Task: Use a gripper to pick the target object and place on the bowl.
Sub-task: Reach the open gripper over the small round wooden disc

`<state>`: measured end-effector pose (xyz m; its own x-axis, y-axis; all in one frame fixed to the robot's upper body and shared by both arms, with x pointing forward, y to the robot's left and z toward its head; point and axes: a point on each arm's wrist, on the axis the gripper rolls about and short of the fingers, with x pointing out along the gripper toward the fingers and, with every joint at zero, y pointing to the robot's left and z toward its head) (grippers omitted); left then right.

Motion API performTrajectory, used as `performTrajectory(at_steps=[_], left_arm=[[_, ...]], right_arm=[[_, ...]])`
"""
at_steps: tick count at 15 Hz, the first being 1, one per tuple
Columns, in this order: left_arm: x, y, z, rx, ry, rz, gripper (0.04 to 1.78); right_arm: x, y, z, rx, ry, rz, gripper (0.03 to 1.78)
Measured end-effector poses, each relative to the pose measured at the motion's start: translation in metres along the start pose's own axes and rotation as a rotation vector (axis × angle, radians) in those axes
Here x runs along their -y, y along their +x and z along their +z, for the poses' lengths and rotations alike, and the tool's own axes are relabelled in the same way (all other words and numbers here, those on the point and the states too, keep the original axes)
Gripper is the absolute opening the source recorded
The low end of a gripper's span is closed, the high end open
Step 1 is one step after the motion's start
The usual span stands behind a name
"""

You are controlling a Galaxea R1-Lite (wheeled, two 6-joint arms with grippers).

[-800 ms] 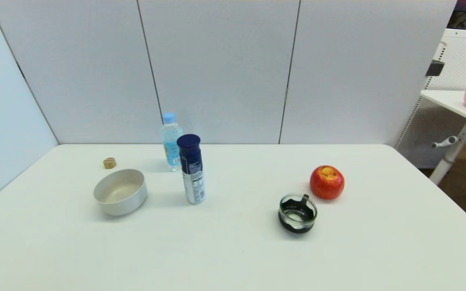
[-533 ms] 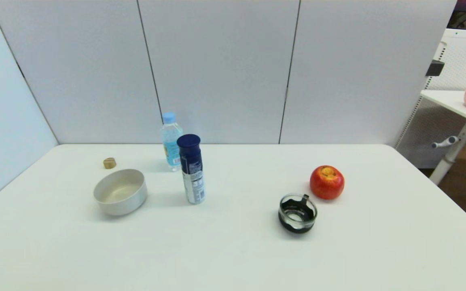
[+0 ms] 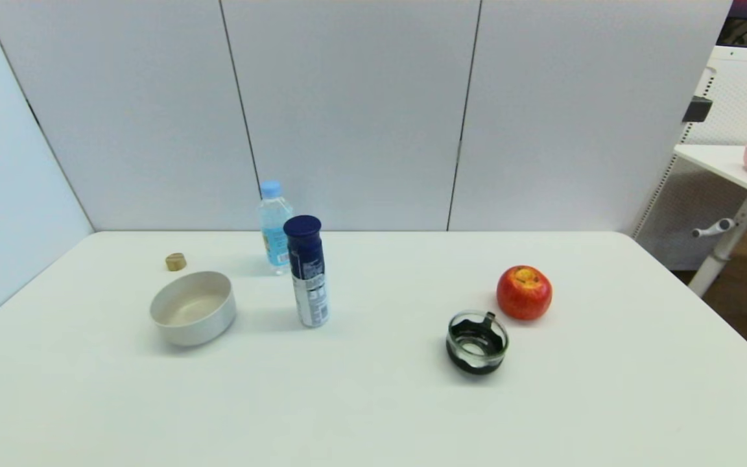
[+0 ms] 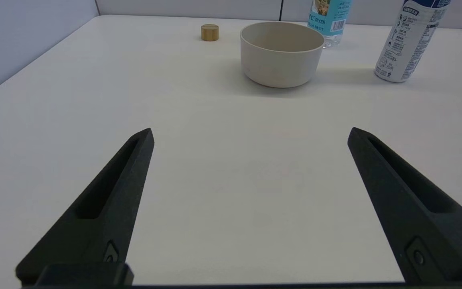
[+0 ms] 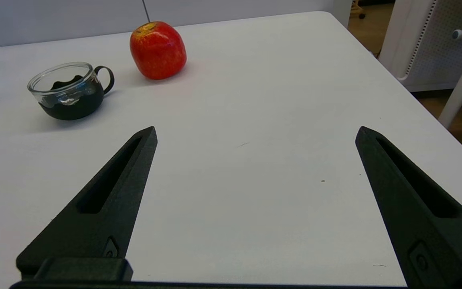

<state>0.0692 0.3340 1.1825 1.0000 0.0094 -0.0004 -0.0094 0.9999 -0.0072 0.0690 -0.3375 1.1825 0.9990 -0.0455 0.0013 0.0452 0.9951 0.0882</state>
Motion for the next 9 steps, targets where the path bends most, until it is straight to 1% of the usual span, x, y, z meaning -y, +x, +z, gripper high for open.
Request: performTrajectory(at_steps=[7, 9], left_arm=[[0.000, 0.000, 0.000, -0.010, 0.022, -0.006, 1.71], [0.000, 0.002, 0.010, -0.023, 0.050, -0.007, 1.71]], right_arm=[[0.000, 0.000, 0.000, 0.000, 0.000, 0.000, 1.71], [0.000, 0.000, 0.000, 0.000, 0.000, 0.000, 1.71]])
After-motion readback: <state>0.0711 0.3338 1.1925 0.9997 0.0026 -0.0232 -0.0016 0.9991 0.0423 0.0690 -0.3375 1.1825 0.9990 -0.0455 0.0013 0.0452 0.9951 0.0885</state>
